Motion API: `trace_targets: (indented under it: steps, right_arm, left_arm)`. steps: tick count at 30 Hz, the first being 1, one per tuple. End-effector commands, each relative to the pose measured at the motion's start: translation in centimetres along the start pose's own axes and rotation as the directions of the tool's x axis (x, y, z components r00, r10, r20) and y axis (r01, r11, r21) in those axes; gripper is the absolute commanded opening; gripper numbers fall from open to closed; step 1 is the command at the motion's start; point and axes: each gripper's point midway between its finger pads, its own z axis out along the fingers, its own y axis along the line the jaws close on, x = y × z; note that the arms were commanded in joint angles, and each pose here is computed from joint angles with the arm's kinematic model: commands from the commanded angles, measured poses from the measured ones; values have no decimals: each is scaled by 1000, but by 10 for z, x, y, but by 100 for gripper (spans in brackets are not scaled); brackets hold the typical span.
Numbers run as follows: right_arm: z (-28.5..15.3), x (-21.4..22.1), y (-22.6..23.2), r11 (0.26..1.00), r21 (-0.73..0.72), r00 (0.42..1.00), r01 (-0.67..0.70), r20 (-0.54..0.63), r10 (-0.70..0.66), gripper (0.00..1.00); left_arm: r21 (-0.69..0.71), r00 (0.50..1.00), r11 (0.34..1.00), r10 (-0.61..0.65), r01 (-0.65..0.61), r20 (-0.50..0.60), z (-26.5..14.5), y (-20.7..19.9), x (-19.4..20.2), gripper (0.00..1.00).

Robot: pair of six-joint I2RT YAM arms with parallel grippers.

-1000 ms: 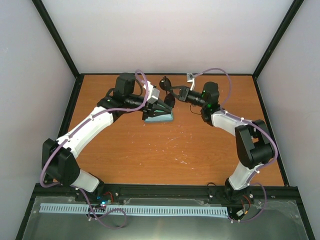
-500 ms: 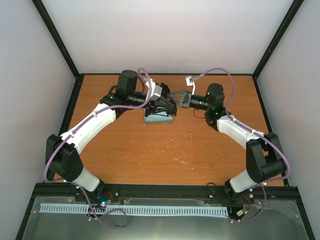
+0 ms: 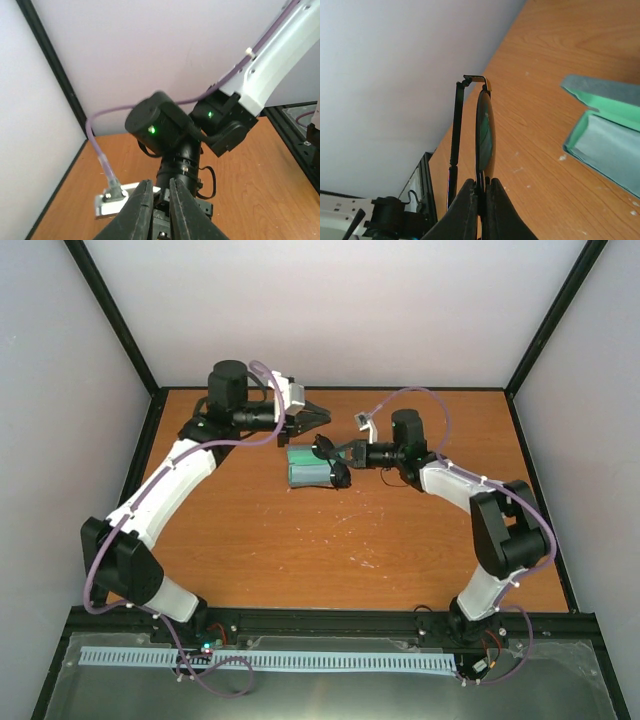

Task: Organize the sunglasses
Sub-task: Fold the sunglasses.

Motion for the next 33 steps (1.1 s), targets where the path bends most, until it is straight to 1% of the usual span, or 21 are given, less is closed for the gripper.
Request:
trace_targets:
  steps: [1,5,11,14,20,24,28,33]
  right_arm:
    - [4,-20,-19,1000,11,999,1,38,-1,3]
    - [5,-55,-20,1000,-28,993,-8,119,11,3]
    - [6,-89,3,994,-110,986,20,169,-1,3]
    - [1,-97,19,987,-160,981,26,193,5,3]
    - [-10,-97,43,979,-199,978,41,209,2,3]
    - [-16,-92,60,972,-230,979,46,206,2,3]
    - [-16,-80,80,961,-270,986,53,167,-8,3]
    - [-12,-55,96,954,-296,996,49,84,-25,3]
  left_arm:
    - [19,996,996,84,-85,40,-21,-18,-36,12]
    - [124,999,992,10,-15,38,-24,-48,-21,10]
    - [198,999,979,-42,43,-12,-8,-81,3,10]
    - [211,997,975,-66,71,-31,-1,-88,16,10]
    - [204,995,975,-83,93,-55,9,-81,33,10]
    - [199,996,977,-72,82,-57,15,-74,38,10]
    - [177,997,983,-46,57,-63,19,-65,40,10]
    - [147,998,989,-10,19,-67,25,-51,40,10]
